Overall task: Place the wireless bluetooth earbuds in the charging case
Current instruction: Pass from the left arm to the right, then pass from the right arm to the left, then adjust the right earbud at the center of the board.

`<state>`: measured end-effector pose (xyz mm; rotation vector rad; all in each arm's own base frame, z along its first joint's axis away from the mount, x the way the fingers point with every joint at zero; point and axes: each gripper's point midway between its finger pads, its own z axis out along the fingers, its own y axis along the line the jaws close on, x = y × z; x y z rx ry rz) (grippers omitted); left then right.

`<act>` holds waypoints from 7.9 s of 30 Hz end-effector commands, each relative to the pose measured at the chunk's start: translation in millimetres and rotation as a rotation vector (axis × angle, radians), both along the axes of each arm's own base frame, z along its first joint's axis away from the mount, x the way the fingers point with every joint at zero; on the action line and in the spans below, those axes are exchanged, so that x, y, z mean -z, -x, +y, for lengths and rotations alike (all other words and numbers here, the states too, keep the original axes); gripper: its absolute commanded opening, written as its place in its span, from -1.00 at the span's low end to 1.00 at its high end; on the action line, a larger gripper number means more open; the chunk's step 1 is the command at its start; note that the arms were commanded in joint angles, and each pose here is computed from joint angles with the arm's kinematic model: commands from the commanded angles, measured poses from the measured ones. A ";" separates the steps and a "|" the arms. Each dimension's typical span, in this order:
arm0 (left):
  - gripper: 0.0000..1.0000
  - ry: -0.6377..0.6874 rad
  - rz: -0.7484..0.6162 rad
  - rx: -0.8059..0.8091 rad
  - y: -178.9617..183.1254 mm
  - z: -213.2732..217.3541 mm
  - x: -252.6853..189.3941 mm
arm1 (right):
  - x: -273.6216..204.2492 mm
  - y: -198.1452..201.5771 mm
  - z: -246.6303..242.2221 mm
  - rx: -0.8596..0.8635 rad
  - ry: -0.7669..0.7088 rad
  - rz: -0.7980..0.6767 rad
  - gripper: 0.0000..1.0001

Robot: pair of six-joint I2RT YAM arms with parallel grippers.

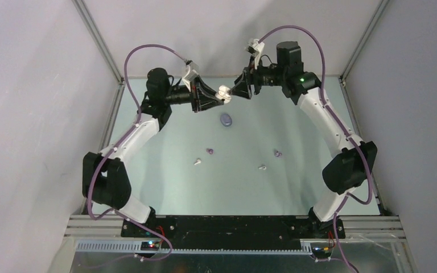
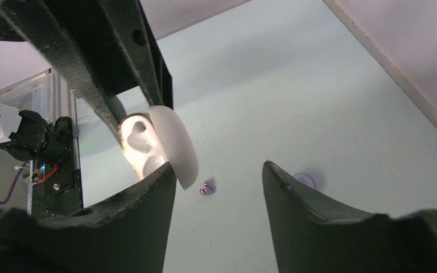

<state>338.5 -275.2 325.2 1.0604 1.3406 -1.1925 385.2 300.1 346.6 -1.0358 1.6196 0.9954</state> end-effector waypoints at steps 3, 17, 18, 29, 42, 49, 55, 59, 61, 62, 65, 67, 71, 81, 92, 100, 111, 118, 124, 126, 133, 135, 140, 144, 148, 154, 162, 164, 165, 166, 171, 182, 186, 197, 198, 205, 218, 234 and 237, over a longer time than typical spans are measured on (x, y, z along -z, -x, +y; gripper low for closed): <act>-1.00 0.085 -0.019 0.039 2.7 -1.2 -19.8 | -88.6 22.7 -35.9 0.089 -0.093 -0.149 0.42; -1.00 0.169 0.014 0.018 -4.7 -1.8 -28.2 | -57.4 13.8 -58.5 0.135 -0.043 -0.069 0.30; -1.00 0.168 0.018 0.018 -4.4 -1.7 -28.9 | -62.1 15.9 -51.6 0.103 -0.057 -0.078 0.26; -1.00 0.169 0.036 0.012 1.3 0.0 -36.4 | -58.2 16.6 -0.8 -0.109 -0.132 0.000 0.07; -1.00 0.173 0.028 0.000 -0.9 0.1 -39.7 | -48.8 32.3 10.9 -0.183 -0.132 0.040 -0.65; -1.00 0.175 0.026 -0.008 -1.2 0.3 -38.8 | -44.2 29.9 12.2 -0.152 -0.102 0.012 -0.38; -1.00 0.175 0.029 -0.010 -0.2 0.4 -37.8 | -37.9 31.4 14.4 -0.159 -0.089 0.017 -0.48; -0.71 0.174 0.045 -0.047 -6.4 1.2 -36.3 | -42.8 32.8 15.4 -0.156 -0.064 -0.055 -0.82; -0.33 0.150 0.088 -0.079 -10.3 2.9 -28.3 | -45.1 29.0 14.6 -0.129 -0.021 -0.131 -0.91; -0.24 0.134 0.073 -0.087 -11.7 3.6 -24.8 | -45.1 29.4 11.9 -0.130 0.007 -0.178 -0.95; 0.05 0.077 0.108 -0.114 -9.3 8.3 -9.8 | -49.0 26.4 7.2 -0.098 0.075 -0.289 -0.99; 0.17 0.061 0.098 -0.118 -6.2 11.2 -4.3 | -49.9 25.8 4.5 -0.086 0.124 -0.363 -1.00; 0.27 0.034 -0.045 -0.119 0.1 17.2 -1.5 | -52.4 31.5 3.6 -0.096 0.190 -0.475 -1.00; 0.32 0.023 -0.129 -0.109 -2.3 13.2 4.7 | -47.5 42.0 11.7 -0.115 0.231 -0.520 -1.00; 0.37 0.049 -0.128 -0.077 6.7 9.3 -5.3 | -40.7 35.8 13.2 -0.086 0.260 -0.531 -1.00; 0.04 0.053 -0.103 -0.048 7.8 7.1 -5.9 | -38.8 27.0 13.8 -0.047 0.272 -0.535 -1.00; 0.09 0.074 -0.093 -0.052 4.3 4.4 -12.0 | -34.6 20.8 19.4 -0.018 0.286 -0.540 -1.00; -0.23 0.077 -0.081 -0.047 3.2 3.1 -11.7 | -34.8 19.5 22.8 -0.009 0.281 -0.537 -1.00; -0.64 0.091 -0.068 -0.041 1.9 1.6 -13.3 | -32.6 20.0 22.8 -0.007 0.283 -0.530 -1.00; -0.76 0.097 -0.069 -0.040 1.9 1.1 -14.3 | -31.0 19.5 21.9 -0.003 0.288 -0.527 -1.00; -0.15 0.114 -0.060 -0.054 -0.2 1.1 -17.4 | -25.5 17.2 20.9 0.010 0.303 -0.523 -1.00; -0.07 0.116 -0.056 -0.053 0.2 0.4 -17.6 | -25.7 14.8 20.6 0.022 0.307 -0.526 -1.00; -0.12 0.115 -0.055 -0.049 0.1 -0.4 -17.5 | -25.2 12.0 21.3 0.029 0.307 -0.526 -1.00; -0.21 0.111 -0.049 -0.047 -1.0 -1.4 -15.8 | -25.3 11.2 21.1 0.034 0.307 -0.524 -1.00; -0.19 0.105 -0.032 -0.050 -4.1 -2.5 -12.4 | -27.8 10.8 20.7 0.043 0.302 -0.526 -1.00; -0.37 0.117 -0.009 -0.041 -8.3 -5.0 -11.1 | -30.9 9.4 19.2 0.058 0.300 -0.531 -1.00; -0.43 0.133 0.001 -0.032 -7.5 -6.2 -11.0 | -31.1 7.3 18.9 0.074 0.298 -0.527 -1.00; -0.25 0.136 0.000 -0.034 -6.9 -6.0 -11.6 | -31.5 6.6 18.7 0.079 0.297 -0.526 -1.00; -0.20 0.136 -0.001 -0.035 -6.7 -5.7 -11.1 | -31.8 5.8 18.3 0.082 0.296 -0.525 -1.00; -0.20 0.136 0.000 -0.036 -6.8 -5.5 -11.0 | -32.3 5.9 18.3 0.083 0.295 -0.526 -1.00; -0.20 0.133 0.008 -0.039 -7.3 -5.5 -9.1 | -32.4 5.9 18.8 0.085 0.294 -0.525 -1.00; -0.40 0.124 0.021 -0.054 -12.2 -6.1 -2.8 | -32.4 7.3 17.4 0.089 0.294 -0.524 -1.00; -0.67 0.126 0.026 -0.060 -14.7 -5.9 -1.3 | -33.2 9.7 17.9 0.084 0.292 -0.524 -1.00; -1.00 0.132 0.005 -0.035 -10.3 1.0 1.7 | -70.2 45.9 -9.0 0.094 0.261 -0.525 0.08; -1.00 0.132 0.005 -0.031 -9.2 1.6 1.2 | -69.8 51.3 -12.7 0.086 0.255 -0.499 0.12; -1.00 0.128 0.007 -0.043 -3.1 14.4 -0.7 | -21.8 80.1 -48.4 0.048 0.268 -0.280 0.03; -1.00 0.163 0.105 -0.202 8.0 39.2 3.2 | 194.2 115.4 -121.9 0.346 0.418 0.561 -0.39; -1.00 0.153 0.137 -0.276 20.4 53.7 11.3 | 270.5 128.1 -143.2 -0.081 0.643 0.040 -0.25; -1.00 0.141 0.137 -0.325 17.8 58.5 11.6 | 270.7 106.4 -143.5 0.111 0.675 0.076 -0.24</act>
